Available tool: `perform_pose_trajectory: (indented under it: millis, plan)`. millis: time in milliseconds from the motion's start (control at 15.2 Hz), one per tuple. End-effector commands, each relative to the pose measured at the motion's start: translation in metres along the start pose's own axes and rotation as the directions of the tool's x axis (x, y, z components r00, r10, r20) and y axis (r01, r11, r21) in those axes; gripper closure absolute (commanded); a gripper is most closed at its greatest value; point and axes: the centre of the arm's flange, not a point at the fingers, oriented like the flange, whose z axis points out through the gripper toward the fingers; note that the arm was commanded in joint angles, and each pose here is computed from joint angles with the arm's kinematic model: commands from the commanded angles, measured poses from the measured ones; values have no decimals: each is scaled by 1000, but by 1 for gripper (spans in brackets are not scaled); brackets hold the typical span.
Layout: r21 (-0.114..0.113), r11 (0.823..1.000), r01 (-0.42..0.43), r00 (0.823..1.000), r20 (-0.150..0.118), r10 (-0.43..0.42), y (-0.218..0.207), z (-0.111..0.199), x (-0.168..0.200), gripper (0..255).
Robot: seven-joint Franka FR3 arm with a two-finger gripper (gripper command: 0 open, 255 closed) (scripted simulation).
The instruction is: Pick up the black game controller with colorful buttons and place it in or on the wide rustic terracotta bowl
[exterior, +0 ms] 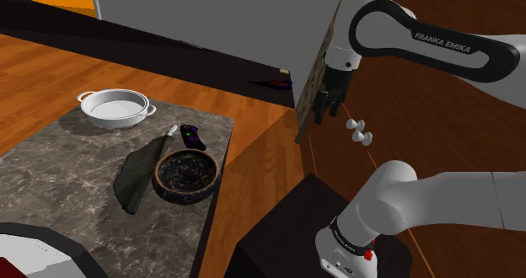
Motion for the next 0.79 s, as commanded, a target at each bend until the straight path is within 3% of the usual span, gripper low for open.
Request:
perform_pose_trajectory:
  millis: [0, 726]
  plan:
    - [0, 1000, 0, 1000, 0, 0, 0, 0, 0, 0]
    - [44, 998, -55, 995, -77, 58, -69, 56, 99, 0]
